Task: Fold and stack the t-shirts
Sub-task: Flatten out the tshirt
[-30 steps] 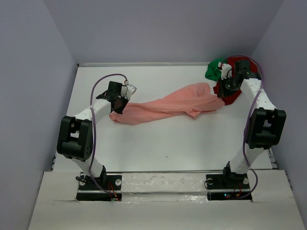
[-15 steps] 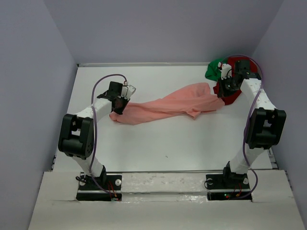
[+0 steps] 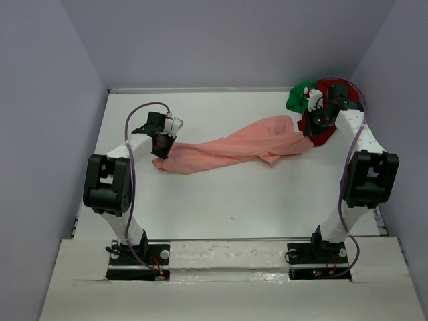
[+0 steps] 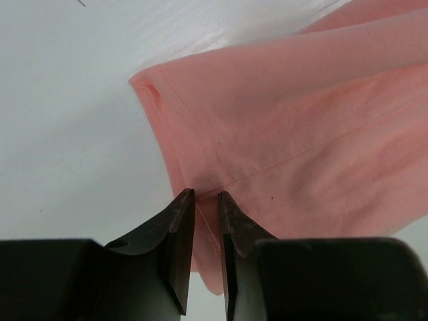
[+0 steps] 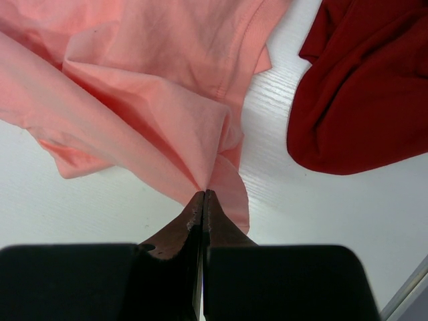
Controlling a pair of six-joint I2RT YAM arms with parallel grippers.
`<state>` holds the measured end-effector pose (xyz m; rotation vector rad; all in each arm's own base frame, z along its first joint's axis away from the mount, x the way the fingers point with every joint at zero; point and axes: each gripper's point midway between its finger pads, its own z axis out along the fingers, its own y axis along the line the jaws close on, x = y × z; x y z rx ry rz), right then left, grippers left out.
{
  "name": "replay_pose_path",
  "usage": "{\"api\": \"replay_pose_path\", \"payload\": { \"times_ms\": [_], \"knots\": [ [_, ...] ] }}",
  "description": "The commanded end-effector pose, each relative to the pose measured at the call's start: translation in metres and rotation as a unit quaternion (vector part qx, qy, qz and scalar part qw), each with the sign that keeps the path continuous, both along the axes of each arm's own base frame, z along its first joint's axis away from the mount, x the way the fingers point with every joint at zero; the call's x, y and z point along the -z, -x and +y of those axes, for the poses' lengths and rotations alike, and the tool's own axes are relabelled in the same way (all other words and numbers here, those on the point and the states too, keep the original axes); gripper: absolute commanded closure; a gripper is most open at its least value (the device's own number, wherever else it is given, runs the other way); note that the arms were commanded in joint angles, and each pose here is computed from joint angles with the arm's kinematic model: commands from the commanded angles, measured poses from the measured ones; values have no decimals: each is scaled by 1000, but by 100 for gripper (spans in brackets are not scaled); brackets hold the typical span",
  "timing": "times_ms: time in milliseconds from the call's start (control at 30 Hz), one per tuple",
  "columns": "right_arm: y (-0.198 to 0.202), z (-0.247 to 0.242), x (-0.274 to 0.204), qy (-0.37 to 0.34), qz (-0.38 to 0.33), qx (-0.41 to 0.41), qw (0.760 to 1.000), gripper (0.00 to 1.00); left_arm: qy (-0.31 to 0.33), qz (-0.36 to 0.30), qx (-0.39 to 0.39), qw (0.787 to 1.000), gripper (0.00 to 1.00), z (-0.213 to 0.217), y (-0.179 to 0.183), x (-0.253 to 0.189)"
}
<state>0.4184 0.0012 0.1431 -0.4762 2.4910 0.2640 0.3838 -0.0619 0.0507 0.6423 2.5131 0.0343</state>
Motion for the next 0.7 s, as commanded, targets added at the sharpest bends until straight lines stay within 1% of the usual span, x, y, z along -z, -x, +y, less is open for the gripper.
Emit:
{"api": "replay_pose_path", "payload": {
  "times_ms": [0, 400, 500, 567, 600, 667],
  "knots": [
    [1, -4, -9, 5, -13, 0, 1000, 100, 23, 9, 0, 1000, 69, -4, -2, -7],
    [2, -5, -9, 10, -11, 0, 1000, 100, 55, 50, 17, 997, 71, -15, 7, 5],
    [2, -6, -9, 12, -12, 0, 1000, 100, 56, 57, 17, 997, 83, -15, 8, 10],
    [2, -6, -9, 14, -12, 1, 1000, 100, 57, 59, 18, 996, 93, -16, 9, 11],
    [2, -7, -8, 14, -11, 1, 1000, 100, 57, 60, 16, 996, 100, -15, 9, 12],
    [2, -7, -9, 15, -13, 1, 1000, 100, 57, 59, 17, 996, 100, -16, 8, 11]
  ]
}}
